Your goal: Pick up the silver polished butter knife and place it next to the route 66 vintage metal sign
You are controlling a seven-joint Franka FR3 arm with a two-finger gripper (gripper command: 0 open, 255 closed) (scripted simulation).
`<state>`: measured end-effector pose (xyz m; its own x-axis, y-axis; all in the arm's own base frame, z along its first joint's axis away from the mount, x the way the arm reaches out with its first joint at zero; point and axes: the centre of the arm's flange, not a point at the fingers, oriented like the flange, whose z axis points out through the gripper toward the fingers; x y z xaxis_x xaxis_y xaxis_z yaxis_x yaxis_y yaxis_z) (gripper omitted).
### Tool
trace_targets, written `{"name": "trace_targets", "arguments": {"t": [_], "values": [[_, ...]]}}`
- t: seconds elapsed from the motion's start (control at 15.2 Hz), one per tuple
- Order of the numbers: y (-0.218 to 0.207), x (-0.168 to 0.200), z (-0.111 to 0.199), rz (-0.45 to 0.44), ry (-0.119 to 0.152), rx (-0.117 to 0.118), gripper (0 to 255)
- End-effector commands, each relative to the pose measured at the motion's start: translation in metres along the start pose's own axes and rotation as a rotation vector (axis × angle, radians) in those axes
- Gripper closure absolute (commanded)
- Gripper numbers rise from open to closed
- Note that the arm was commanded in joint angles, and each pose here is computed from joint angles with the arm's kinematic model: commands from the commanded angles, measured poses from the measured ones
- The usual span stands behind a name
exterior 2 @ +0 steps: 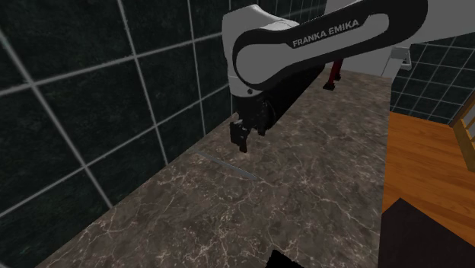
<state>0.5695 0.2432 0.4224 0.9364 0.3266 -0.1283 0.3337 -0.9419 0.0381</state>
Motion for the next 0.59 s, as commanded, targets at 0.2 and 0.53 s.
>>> {"name": "trace_targets", "arguments": {"t": [0.2, 0.53], "values": [[-0.041, 0.051, 0.023, -0.065, -0.005, -0.008, 0], [-0.055, 0.069, 0.047, -0.089, -0.007, -0.011, 0]]}}
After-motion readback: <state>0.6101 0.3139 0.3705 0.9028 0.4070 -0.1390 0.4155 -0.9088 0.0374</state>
